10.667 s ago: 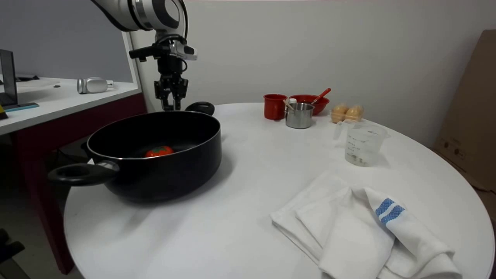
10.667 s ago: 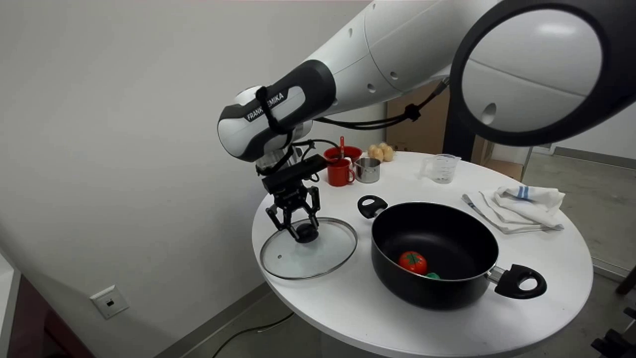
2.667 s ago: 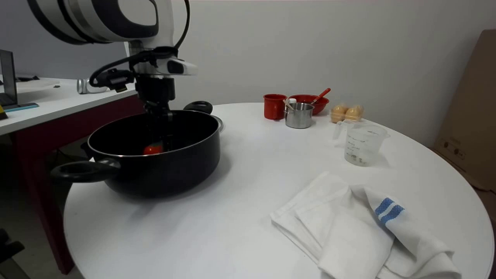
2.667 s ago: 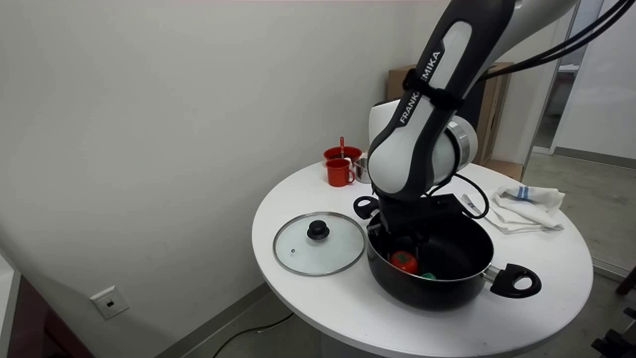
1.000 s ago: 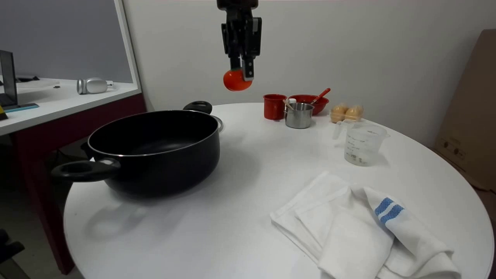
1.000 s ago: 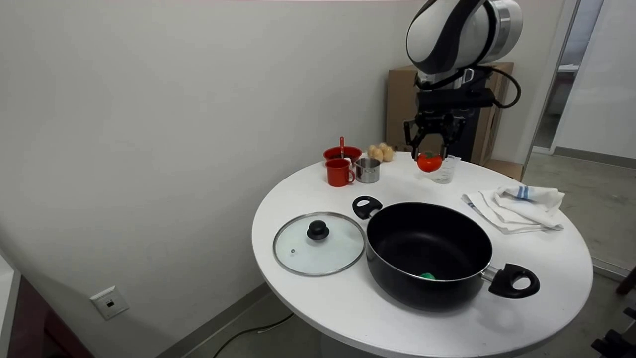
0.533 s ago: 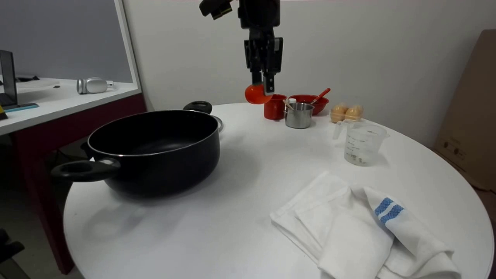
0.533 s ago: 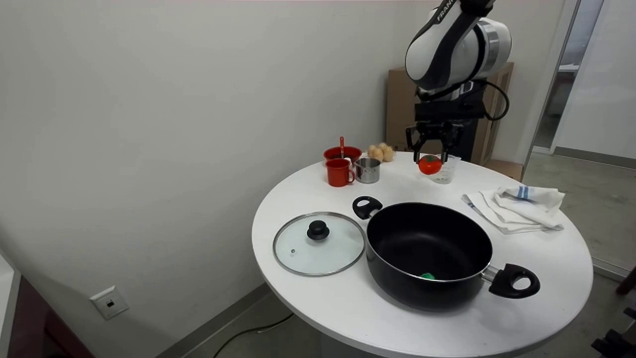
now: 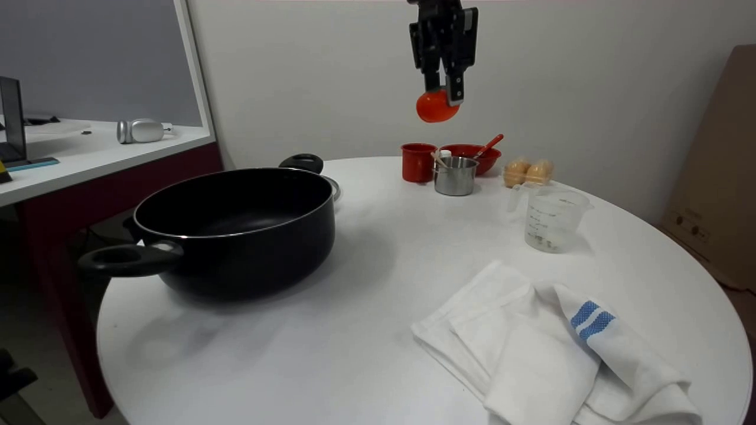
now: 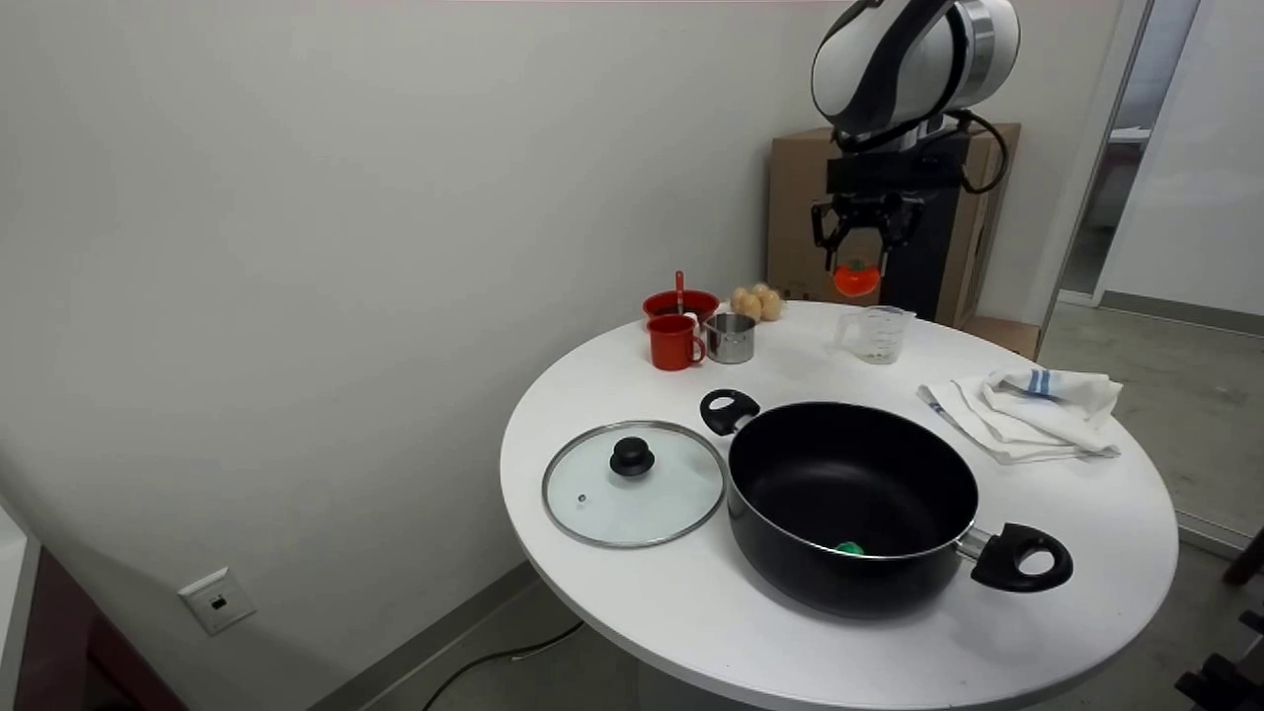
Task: Take the lid off the pot and put it on the table, take the toy tomato out of the pot and put it on the table, then use the towel to wipe the table
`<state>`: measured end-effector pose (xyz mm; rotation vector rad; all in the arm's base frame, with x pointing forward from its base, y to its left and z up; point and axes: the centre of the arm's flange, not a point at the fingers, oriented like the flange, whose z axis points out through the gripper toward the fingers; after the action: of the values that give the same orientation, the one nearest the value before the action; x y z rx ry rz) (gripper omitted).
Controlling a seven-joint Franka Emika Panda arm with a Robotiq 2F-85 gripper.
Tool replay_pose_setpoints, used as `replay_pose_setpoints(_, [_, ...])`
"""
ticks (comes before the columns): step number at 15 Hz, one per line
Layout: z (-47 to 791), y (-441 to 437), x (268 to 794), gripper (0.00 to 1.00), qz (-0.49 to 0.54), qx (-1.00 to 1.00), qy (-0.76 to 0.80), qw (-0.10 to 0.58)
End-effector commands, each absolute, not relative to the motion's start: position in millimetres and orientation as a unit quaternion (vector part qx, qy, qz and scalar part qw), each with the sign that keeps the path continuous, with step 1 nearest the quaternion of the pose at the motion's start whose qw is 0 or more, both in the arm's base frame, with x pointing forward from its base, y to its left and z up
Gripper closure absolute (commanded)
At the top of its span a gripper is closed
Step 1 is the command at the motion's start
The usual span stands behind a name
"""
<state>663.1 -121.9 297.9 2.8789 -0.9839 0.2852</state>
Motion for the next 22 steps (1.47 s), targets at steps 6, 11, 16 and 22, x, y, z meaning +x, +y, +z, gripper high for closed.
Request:
replay_pose_setpoints(6, [304,4,760,0.62,0.101,0.966,-0.228,0.064])
replay_pose_setpoints(11, [275,88,797,0.62,0.078,0.98,-0.167,0.07])
replay_pose_setpoints(16, [220,89,804,0.62,0.036,0.982,-0.165,0.085])
replay_pose_setpoints(22, [142,78,785,0.62,-0.018,0.982,-0.159,0.099])
